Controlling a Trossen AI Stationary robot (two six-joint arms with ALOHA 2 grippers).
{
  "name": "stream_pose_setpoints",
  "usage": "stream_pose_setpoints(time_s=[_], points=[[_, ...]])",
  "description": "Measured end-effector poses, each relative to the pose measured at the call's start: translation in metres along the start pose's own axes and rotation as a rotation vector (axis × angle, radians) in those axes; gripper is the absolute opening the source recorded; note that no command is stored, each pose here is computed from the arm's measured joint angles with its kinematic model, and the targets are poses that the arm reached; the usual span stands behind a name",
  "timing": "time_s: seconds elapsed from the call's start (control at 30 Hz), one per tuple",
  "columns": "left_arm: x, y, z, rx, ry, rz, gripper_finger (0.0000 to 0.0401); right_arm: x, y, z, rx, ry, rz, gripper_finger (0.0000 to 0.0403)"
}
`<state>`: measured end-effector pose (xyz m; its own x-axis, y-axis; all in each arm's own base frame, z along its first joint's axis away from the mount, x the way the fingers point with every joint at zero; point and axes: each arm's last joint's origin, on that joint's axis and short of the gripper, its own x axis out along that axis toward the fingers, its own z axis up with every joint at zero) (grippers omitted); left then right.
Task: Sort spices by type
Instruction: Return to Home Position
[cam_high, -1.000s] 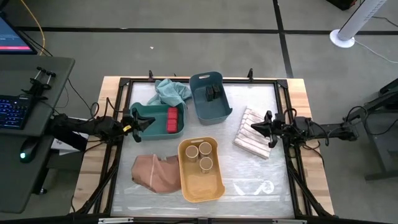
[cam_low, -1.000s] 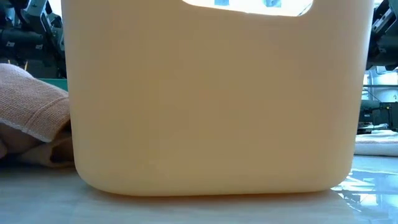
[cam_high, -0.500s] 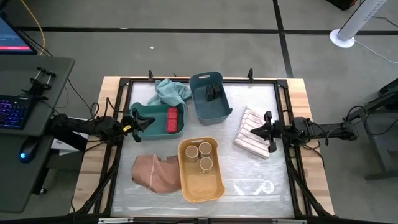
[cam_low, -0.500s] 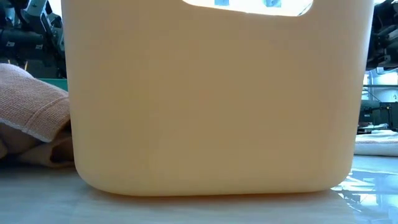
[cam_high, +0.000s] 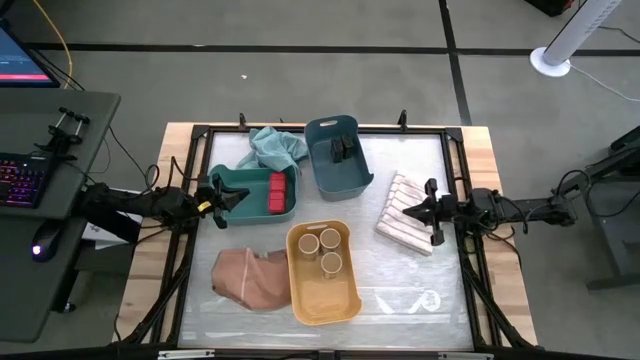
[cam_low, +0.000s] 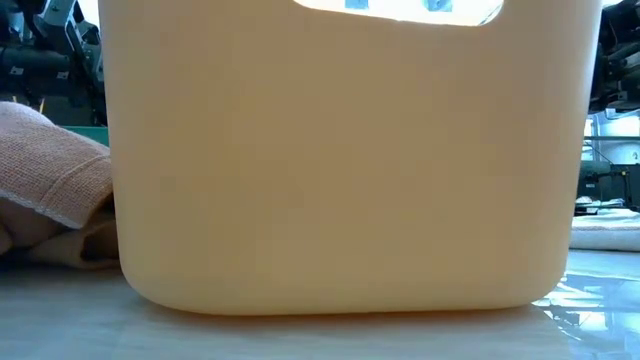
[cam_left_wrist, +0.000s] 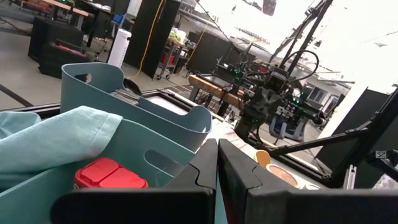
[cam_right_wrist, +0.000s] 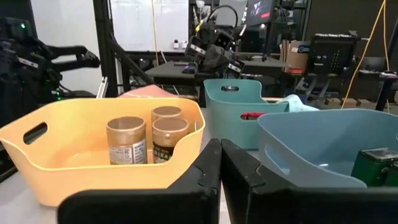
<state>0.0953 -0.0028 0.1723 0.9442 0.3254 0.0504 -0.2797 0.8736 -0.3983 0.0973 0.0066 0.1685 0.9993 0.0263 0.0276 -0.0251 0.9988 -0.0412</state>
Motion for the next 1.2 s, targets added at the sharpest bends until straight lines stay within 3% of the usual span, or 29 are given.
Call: stream_pose_setpoints(time_s=[0.9, 1.03, 1.2], points=[[0.0000, 0.0000, 0.0000, 0.005, 0.000, 0.000, 0.0001, 0.0004, 0.0000, -0.0006, 0.000, 0.007, 0.000, 0.0000], [0.0000, 0.0000, 0.0000, 0.091, 0.000, 0.000, 0.0001, 0.0004, 0.0000, -0.0006, 0.000, 0.007, 0.000, 0.0000], [0.0000, -0.0013, -0.0009, 0.383, 0.013, -0.053, 0.0001, 0.0004, 0.0000, -0.0006, 0.000, 0.007, 0.000, 0.0000]])
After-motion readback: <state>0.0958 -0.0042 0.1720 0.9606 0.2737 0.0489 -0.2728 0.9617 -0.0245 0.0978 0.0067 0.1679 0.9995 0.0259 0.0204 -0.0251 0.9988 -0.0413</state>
